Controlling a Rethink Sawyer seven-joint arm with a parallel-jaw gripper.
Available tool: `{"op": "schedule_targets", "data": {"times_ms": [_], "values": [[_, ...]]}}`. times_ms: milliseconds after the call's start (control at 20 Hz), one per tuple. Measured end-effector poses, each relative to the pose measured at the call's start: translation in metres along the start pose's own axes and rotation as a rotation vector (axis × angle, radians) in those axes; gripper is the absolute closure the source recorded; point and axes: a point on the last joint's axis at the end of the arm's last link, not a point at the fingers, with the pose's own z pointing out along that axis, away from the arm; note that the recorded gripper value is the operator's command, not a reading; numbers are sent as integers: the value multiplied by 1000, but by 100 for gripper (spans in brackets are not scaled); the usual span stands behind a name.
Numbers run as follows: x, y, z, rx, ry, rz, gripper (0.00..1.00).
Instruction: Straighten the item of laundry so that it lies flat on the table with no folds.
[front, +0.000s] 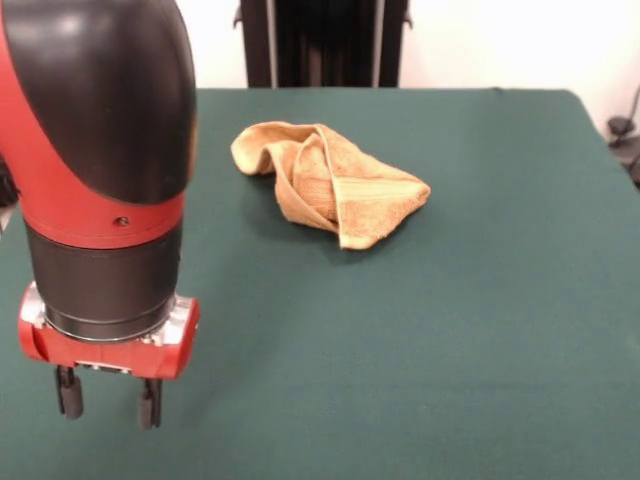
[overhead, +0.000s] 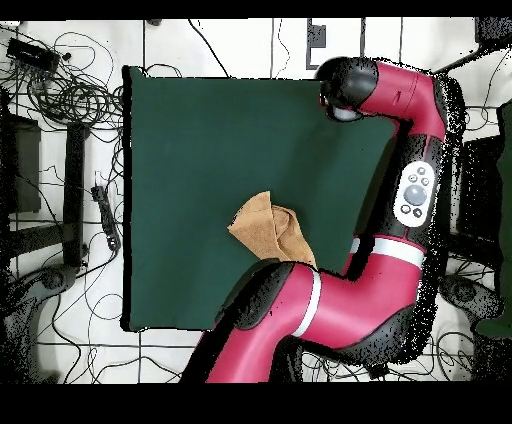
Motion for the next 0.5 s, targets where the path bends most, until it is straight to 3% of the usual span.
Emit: {"op": "schedule_targets", "data": {"times_ms": [500], "values": [[-3,53,-8,-6,-11,-60,0]]}}
